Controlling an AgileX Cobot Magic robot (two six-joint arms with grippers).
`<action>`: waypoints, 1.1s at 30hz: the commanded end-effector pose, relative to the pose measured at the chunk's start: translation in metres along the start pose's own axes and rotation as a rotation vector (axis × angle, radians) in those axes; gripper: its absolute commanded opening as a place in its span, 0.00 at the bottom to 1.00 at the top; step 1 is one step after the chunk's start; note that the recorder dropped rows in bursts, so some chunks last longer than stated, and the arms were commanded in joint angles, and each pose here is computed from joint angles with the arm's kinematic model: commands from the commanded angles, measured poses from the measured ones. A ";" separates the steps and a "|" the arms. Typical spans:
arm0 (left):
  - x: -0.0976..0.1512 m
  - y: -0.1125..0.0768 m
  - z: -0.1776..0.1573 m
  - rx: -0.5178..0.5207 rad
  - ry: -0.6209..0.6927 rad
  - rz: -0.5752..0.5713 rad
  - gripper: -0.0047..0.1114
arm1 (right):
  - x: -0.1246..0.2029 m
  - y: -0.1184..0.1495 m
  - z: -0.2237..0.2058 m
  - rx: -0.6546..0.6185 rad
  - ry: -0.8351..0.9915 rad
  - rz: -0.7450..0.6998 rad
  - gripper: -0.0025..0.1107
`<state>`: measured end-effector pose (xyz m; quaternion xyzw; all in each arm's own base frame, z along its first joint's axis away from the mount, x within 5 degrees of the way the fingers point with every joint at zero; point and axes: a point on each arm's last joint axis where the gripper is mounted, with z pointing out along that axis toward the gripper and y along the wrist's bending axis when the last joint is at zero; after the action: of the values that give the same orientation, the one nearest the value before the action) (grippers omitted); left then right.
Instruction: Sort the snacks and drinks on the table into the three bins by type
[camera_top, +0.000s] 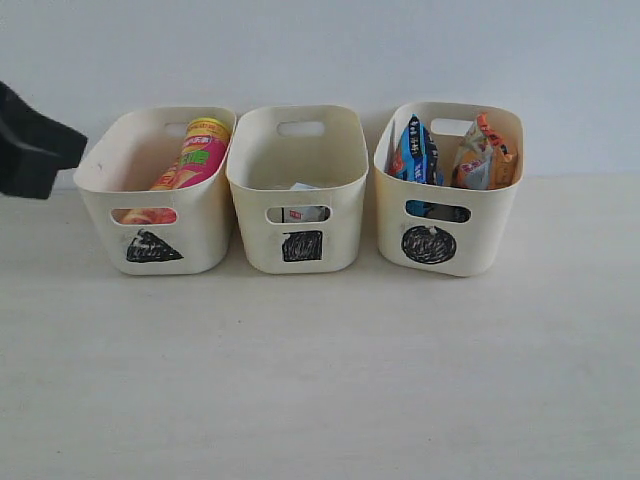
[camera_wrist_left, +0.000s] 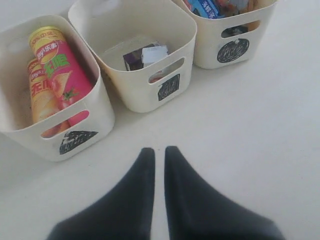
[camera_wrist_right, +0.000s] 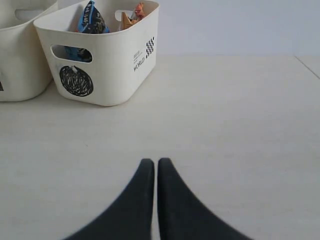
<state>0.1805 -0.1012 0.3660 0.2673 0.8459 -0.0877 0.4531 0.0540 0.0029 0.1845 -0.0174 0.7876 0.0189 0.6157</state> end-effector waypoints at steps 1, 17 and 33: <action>0.019 -0.003 -0.023 0.017 -0.028 -0.035 0.08 | 0.000 0.000 0.000 0.000 -0.008 0.001 0.02; 0.072 -0.009 -0.023 0.005 -0.289 -0.083 0.08 | 0.000 0.000 0.000 0.000 -0.008 0.001 0.02; 0.149 -0.002 -0.032 -0.147 -0.445 -0.136 0.08 | 0.000 0.000 0.000 0.000 -0.008 0.001 0.02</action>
<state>0.0933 -0.0397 0.2674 0.1670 0.7572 -0.1162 0.6207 0.0540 0.0029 0.1845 -0.0174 0.7876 0.0189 0.6157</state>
